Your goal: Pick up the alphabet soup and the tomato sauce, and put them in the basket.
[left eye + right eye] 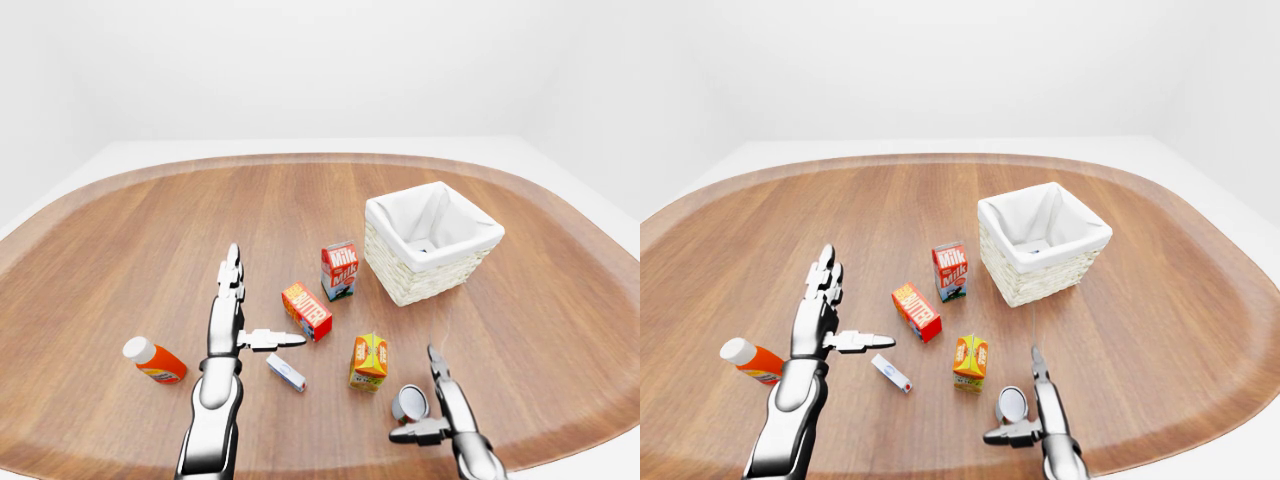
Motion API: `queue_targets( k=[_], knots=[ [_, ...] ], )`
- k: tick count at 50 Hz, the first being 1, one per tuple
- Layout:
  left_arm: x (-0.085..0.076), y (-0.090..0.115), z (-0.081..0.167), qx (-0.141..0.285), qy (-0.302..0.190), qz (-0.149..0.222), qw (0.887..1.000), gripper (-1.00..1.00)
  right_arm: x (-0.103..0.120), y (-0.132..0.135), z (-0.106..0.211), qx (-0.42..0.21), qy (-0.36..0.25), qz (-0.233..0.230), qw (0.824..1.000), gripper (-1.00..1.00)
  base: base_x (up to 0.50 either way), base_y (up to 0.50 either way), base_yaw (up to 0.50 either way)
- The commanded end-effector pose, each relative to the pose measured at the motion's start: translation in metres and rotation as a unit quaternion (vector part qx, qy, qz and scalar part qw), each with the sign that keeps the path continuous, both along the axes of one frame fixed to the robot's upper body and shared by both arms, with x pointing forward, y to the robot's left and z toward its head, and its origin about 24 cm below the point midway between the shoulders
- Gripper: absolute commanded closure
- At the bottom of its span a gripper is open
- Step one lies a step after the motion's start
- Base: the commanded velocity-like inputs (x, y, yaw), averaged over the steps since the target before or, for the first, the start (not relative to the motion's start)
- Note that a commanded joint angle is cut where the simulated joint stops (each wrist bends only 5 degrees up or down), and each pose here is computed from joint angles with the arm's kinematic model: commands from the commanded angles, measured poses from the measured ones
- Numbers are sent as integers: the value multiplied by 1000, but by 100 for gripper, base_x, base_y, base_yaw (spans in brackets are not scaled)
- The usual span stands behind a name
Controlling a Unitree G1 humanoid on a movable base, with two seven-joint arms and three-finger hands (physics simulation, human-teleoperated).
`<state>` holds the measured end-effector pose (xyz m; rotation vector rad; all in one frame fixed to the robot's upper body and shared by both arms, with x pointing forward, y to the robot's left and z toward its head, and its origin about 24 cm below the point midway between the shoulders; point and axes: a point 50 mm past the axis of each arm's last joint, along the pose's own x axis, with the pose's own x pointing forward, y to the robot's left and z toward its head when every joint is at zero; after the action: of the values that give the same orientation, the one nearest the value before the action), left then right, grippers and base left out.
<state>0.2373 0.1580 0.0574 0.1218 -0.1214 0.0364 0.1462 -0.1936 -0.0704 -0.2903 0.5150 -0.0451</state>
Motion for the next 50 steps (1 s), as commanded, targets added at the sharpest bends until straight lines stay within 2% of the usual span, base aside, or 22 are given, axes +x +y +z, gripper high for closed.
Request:
queue_targets(
  k=[1,33,35,36,37,50],
  knots=[
    [-1,0,1,-9,-3,-3,1000,-100,-4,-1,-9,-5,22,-4,1000,-100,0,0,0],
    [-1,0,1,-9,-3,-4,1000,-100,-4,2,-20,-10,47,5,999,-98,0,0,0],
    [-1,0,1,-9,-3,-3,1000,-100,-4,3,-21,-10,49,8,999,39,0,0,0],
    [-1,0,1,-9,-3,-3,1000,-100,-5,3,-21,-10,49,8,999,89,0,0,0],
    [-1,0,1,-9,-3,-3,1000,-100,-5,3,-20,-9,47,8,999,100,0,0,0],
    [-1,0,1,-9,-3,-3,1000,-100,-3,5,-5,11,13,10,1000,100,0,0,0]
  ],
)
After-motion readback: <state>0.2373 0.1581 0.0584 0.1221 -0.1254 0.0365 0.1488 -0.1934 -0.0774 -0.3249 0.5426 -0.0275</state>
